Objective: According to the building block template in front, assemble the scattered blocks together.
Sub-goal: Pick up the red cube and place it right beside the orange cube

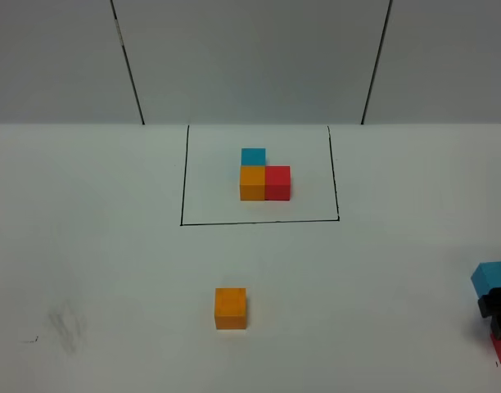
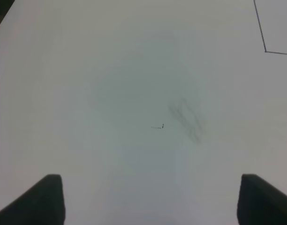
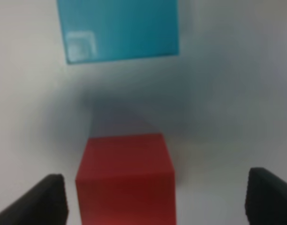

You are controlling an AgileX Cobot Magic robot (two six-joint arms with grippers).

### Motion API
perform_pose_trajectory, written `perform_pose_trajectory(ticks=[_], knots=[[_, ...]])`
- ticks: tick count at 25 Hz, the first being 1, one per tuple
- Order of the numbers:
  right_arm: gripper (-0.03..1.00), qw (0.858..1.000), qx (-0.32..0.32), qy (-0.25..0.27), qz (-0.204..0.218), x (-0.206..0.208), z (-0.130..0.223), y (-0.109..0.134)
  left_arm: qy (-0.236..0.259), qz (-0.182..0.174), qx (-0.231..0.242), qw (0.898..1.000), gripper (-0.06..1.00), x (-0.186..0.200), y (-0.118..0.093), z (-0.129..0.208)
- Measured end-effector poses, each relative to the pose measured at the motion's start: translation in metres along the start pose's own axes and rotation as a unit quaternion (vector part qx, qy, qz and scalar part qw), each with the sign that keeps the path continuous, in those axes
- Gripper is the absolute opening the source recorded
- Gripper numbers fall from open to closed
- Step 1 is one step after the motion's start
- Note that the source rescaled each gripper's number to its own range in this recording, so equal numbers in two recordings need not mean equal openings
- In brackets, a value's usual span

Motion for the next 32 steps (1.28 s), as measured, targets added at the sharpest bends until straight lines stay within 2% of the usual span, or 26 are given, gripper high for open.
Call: perform_pose_trajectory(ticks=[5,9,13,16,22,27,30,32], knots=[[0.61,1.0,-0.005,-0.002,-0.002,-0.009,0.007,0.002,0.0,0.0,0.0,1.0,0.63,0.0,0.0,0.0],[0.51,1.0,-0.008,-0.007,-0.004,-0.015,0.014,0.004,0.0,0.0,0.0,1.0,0.63,0.0,0.0,0.0],[0.32,1.0,-0.013,-0.011,-0.008,-0.018,0.015,0.005,0.0,0.0,0.0,1.0,0.63,0.0,0.0,0.0],[0.02,1.0,-0.009,-0.019,-0.009,-0.02,0.013,0.005,0.0,0.0,0.0,1.0,0.63,0.0,0.0,0.0],[0.01,1.0,0.015,-0.016,-0.009,-0.019,0.011,0.006,0.0,0.0,-0.001,1.0,0.63,0.0,0.0,0.0],[0.01,0.994,0.103,0.026,-0.018,0.006,0.008,0.026,0.0,0.0,-0.001,1.0,0.63,0.0,0.0,0.0],[0.01,0.982,0.19,-0.001,-0.021,0.034,-0.005,0.055,0.0,0.0,-0.001,1.0,0.63,0.0,0.0,0.0],[0.01,0.963,0.265,-0.036,-0.02,0.052,-0.017,0.079,0.0,0.0,-0.001,1.0,0.63,0.0,0.0,0.0]])
Point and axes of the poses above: a point on each arm's last joint axis where the gripper is mounted, x pointing back along that axis away from the gripper, y along the wrist's bending axis when the last joint is at zero, z = x × y, the point moved 1 cm from there along -x, pointing out along that axis toward the gripper, and after that the axes turned 5 degrees about x, right-handed, at the moved point
